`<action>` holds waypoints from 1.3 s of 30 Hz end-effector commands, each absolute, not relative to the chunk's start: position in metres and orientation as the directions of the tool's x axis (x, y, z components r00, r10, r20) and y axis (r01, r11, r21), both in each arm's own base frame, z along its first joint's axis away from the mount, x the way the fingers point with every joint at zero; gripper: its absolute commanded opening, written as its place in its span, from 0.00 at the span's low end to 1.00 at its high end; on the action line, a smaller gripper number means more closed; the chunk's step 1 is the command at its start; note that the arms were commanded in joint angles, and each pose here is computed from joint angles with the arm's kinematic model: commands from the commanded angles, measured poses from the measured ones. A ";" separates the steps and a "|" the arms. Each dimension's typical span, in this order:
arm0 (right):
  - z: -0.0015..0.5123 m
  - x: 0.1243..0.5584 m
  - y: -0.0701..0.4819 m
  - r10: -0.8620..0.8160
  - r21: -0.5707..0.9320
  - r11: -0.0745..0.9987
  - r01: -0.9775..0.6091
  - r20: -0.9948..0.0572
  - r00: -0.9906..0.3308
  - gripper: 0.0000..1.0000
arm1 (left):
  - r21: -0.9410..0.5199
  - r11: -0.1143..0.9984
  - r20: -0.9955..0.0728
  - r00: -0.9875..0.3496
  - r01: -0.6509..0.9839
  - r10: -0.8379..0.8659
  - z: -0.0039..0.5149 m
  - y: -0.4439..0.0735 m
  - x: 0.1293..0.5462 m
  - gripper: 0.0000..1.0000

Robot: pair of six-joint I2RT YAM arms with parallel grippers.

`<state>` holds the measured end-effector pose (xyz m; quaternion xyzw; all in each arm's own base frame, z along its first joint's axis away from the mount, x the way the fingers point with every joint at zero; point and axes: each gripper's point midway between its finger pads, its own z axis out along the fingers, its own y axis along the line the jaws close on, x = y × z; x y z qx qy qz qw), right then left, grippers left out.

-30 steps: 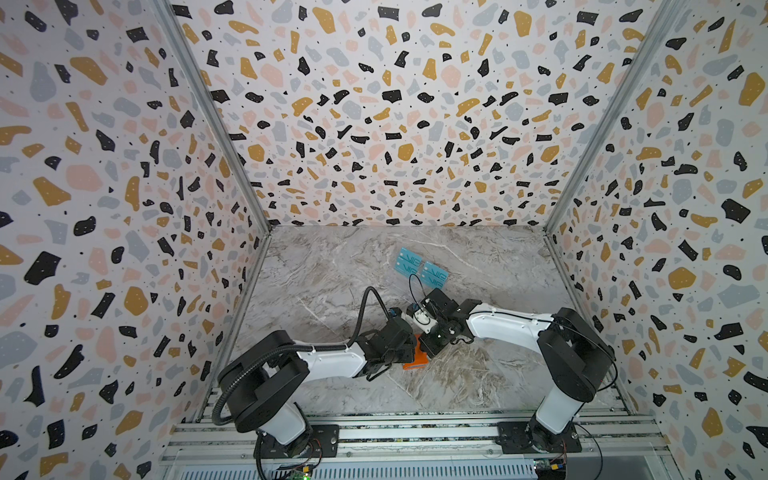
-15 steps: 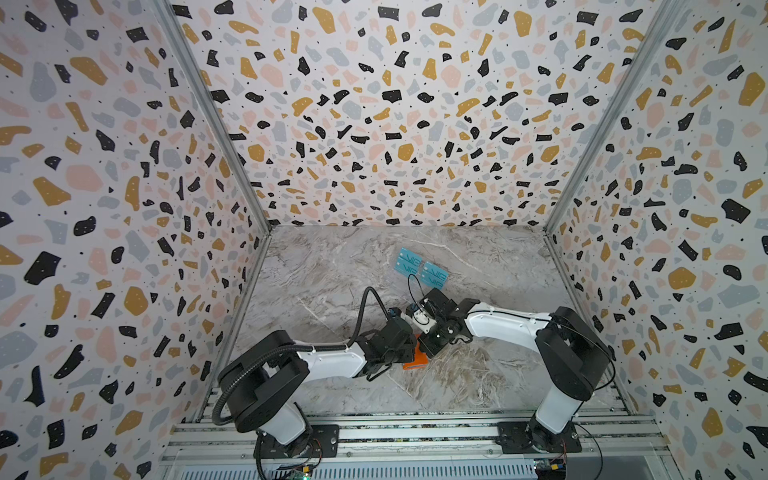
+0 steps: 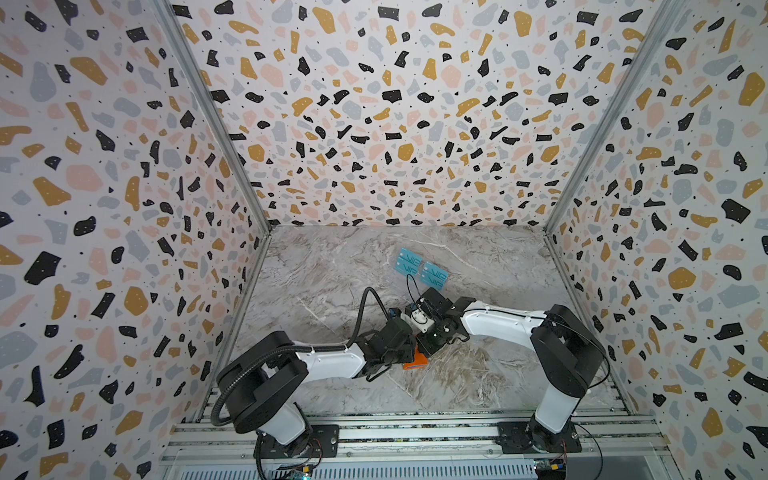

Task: Put the credit cards into the card holder

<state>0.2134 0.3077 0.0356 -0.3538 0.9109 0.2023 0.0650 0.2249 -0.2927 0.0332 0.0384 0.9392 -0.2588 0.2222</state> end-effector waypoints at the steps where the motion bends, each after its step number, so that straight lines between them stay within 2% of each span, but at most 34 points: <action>1: 0.015 0.187 0.305 -0.636 0.353 0.666 -0.657 -0.192 -0.748 0.00 | -0.381 0.905 -0.308 -0.949 0.190 0.070 0.006 -0.267 0.183 0.33; 2: 0.022 0.188 0.309 -0.622 0.365 0.663 -0.653 -0.216 -0.753 0.02 | -0.387 0.902 -0.320 -0.945 0.193 0.065 0.013 -0.268 0.185 0.34; 5: 0.044 0.194 0.318 -0.563 0.398 0.667 -0.630 -0.285 -0.776 0.17 | -0.388 0.904 -0.344 -0.938 0.180 0.039 0.025 -0.264 0.188 0.39; 6: 0.051 0.196 0.319 -0.537 0.408 0.671 -0.620 -0.309 -0.785 0.24 | -0.391 0.905 -0.355 -0.935 0.168 0.021 0.030 -0.261 0.189 0.44; 10: 0.082 0.201 0.323 -0.436 0.451 0.671 -0.589 -0.402 -0.805 0.33 | -0.400 0.910 -0.356 -0.933 0.104 -0.049 0.033 -0.249 0.193 0.54; 13: 0.095 0.205 0.320 -0.376 0.464 0.677 -0.571 -0.449 -0.810 0.34 | -0.423 0.899 -0.346 -0.937 0.116 -0.042 0.032 -0.254 0.195 0.55; 16: 0.096 0.207 0.315 -0.350 0.470 0.688 -0.554 -0.453 -0.820 0.35 | -0.443 0.887 -0.342 -0.939 0.132 -0.031 0.031 -0.263 0.199 0.55; 27: 0.106 0.229 0.287 -0.243 0.457 0.734 -0.502 -0.513 -0.823 0.39 | -0.481 0.852 -0.343 -0.939 0.204 0.031 0.026 -0.279 0.228 0.47; 34: 0.116 0.244 0.277 -0.206 0.434 0.751 -0.497 -0.562 -0.801 0.41 | -0.496 0.832 -0.338 -0.938 0.250 0.081 0.034 -0.288 0.233 0.47; 37: 0.135 0.257 0.266 -0.182 0.387 0.774 -0.502 -0.624 -0.760 0.53 | -0.428 0.870 -0.385 -0.920 0.246 0.071 0.057 -0.263 0.246 0.52; 39: 0.151 0.270 0.253 -0.178 0.324 0.802 -0.501 -0.671 -0.719 0.63 | -0.351 0.908 -0.456 -0.889 0.229 0.047 0.084 -0.239 0.259 0.60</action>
